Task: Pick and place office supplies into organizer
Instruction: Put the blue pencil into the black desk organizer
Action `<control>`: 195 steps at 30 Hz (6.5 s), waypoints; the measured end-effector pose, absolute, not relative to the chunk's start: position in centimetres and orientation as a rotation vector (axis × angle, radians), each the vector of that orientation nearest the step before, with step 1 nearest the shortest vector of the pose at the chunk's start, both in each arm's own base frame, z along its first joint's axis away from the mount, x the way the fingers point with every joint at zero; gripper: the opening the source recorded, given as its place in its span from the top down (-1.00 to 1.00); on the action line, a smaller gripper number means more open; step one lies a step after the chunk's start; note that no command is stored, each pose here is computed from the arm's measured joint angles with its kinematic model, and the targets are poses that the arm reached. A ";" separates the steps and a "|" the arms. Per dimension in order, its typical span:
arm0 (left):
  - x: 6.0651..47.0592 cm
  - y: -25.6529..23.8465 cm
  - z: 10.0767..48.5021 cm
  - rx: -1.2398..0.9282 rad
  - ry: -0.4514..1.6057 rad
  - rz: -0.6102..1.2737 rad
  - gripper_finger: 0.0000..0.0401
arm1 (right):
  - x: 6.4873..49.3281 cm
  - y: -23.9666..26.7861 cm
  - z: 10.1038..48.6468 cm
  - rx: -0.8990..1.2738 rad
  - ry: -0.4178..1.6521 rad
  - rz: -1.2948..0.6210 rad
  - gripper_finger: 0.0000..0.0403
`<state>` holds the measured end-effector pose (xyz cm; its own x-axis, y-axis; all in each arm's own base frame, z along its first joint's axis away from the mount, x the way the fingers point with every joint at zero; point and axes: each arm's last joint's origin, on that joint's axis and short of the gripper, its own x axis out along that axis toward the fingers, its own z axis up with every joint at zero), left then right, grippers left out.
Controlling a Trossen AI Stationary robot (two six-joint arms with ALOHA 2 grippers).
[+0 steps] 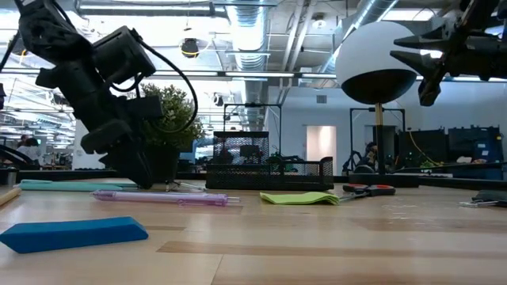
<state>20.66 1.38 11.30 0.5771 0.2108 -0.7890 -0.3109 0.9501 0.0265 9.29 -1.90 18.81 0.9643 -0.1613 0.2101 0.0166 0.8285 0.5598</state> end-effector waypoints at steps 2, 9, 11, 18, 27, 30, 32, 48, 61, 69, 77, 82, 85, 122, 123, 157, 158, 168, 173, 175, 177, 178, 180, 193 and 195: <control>20.6 1.3 11.2 -0.131 0.917 0.299 0.16 | 9.3 -1.9 18.8 0.589 -0.251 -0.097 0.62; 21.0 1.3 10.1 -0.159 0.967 0.272 0.23 | 9.3 -1.9 18.6 0.592 -0.231 -0.104 0.62; 21.0 1.2 9.9 -0.175 0.972 0.274 0.34 | 9.3 -1.9 18.6 0.592 -0.234 -0.102 0.62; 20.9 1.2 9.8 -0.216 0.984 0.294 0.79 | 9.3 -1.9 18.6 0.592 -0.233 -0.103 0.62; 21.0 1.2 9.9 -0.261 0.960 0.306 0.99 | 9.3 -1.9 18.6 0.592 -0.233 -0.102 0.62; 20.9 1.2 10.1 -0.267 0.943 0.305 0.97 | 9.3 -1.9 18.6 0.592 -0.233 -0.102 0.62; 20.8 1.2 10.3 -0.269 0.933 0.304 0.94 | 9.3 -1.9 18.6 0.592 -0.233 -0.102 0.62; 20.4 1.1 11.0 -0.176 0.946 0.252 0.43 | 9.3 -1.9 18.6 0.592 -0.233 -0.102 0.62; 19.6 1.1 10.7 -0.117 1.047 0.248 0.45 | 9.3 -1.9 18.6 0.592 -0.233 -0.102 0.62; 19.4 1.2 10.6 -0.115 1.073 0.259 0.72 | 9.3 -1.9 18.6 0.592 -0.234 -0.102 0.62; 19.7 1.2 10.8 -0.190 1.038 0.313 0.93 | 9.3 -1.9 18.6 0.593 -0.233 -0.102 0.62; 21.4 1.3 12.4 -0.212 1.003 0.333 0.96 | 9.3 -1.9 18.6 0.593 -0.233 -0.102 0.62; 23.2 1.5 14.6 -0.192 0.936 0.366 0.97 | 9.3 -1.9 18.6 0.592 -0.234 -0.102 0.62; 31.1 4.2 33.7 -0.101 0.301 0.514 1.00 | 9.6 -1.8 18.3 0.638 -0.195 -0.090 0.62; 31.1 4.2 33.8 -0.114 0.290 0.500 1.00 | 9.8 -1.7 18.2 0.624 -0.172 -0.084 0.62; 31.4 3.3 35.1 -0.213 0.170 0.343 0.66 | 31.9 2.2 21.3 -0.544 0.943 0.402 0.62; 31.4 3.1 35.3 -0.215 0.147 0.329 0.66 | 32.3 2.3 20.8 -0.556 0.973 0.420 0.63; 31.6 2.0 36.4 -0.169 0.055 0.264 0.66 | 34.6 2.1 16.4 -0.696 1.172 0.448 0.67; 31.6 1.9 36.5 -0.169 0.051 0.259 0.66 | 35.0 2.1 15.3 -0.692 1.199 0.464 0.67; 31.5 1.8 36.5 -0.163 0.049 0.258 0.66 | 34.9 2.1 15.0 -0.689 1.220 0.471 0.67; 31.5 1.8 36.6 -0.159 0.049 0.257 0.66 | 34.9 2.1 14.8 -0.689 1.228 0.474 0.67; 31.5 1.8 36.6 -0.159 0.049 0.257 0.66 | 34.9 2.1 14.8 -0.689 1.230 0.474 0.67; 31.5 1.8 36.6 -0.159 0.049 0.257 0.66 | 35.1 2.0 14.8 -0.688 1.214 0.464 0.67; 31.5 1.8 36.5 -0.158 0.053 0.257 0.66 | 35.3 1.2 14.9 -0.688 1.200 0.450 0.67; 31.5 1.8 36.5 -0.158 0.053 0.257 0.66 | 35.2 1.3 14.9 -0.692 1.201 0.460 0.67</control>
